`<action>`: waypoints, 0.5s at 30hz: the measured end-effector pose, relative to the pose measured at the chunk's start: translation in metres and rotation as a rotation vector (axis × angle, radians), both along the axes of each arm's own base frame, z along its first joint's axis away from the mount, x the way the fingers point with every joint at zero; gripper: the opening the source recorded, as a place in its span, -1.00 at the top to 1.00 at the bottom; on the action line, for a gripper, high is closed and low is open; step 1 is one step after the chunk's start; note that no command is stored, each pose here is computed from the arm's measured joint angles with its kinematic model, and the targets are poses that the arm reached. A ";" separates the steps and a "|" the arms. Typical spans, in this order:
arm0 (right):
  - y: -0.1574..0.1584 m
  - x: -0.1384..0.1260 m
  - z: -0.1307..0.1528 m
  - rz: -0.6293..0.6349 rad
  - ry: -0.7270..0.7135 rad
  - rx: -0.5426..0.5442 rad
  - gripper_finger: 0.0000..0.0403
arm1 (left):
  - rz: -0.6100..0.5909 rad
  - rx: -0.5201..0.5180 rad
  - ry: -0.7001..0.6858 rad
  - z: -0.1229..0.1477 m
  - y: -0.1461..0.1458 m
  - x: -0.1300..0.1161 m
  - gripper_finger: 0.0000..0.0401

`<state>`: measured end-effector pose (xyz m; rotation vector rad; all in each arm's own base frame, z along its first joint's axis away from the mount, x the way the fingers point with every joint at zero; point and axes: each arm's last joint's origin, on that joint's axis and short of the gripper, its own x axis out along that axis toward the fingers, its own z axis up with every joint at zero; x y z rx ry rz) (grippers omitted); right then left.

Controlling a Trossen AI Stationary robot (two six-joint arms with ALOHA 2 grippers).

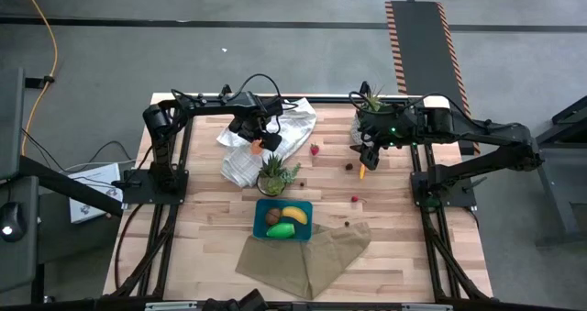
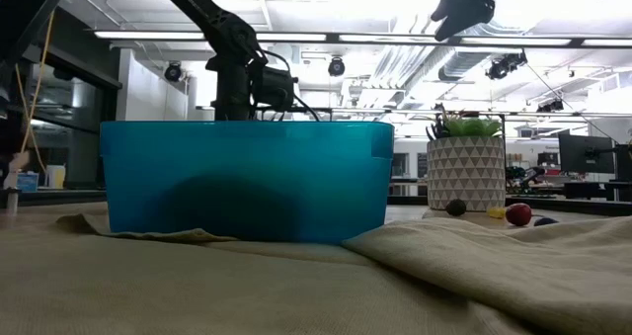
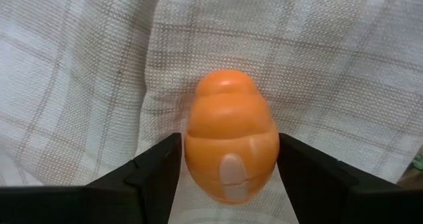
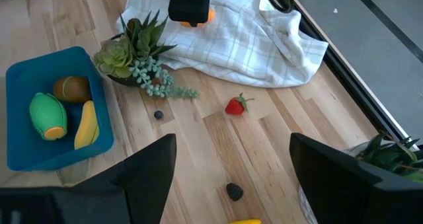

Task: Pick and placing Produce into tupperware
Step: Put the pumpkin into the blue bin

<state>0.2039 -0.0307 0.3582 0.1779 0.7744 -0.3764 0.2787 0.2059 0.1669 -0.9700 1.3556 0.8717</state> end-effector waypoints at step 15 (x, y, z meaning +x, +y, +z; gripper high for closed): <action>0.000 0.000 0.000 0.001 0.001 -0.001 -0.42 | -0.015 -0.016 -0.014 0.000 0.000 0.000 -0.03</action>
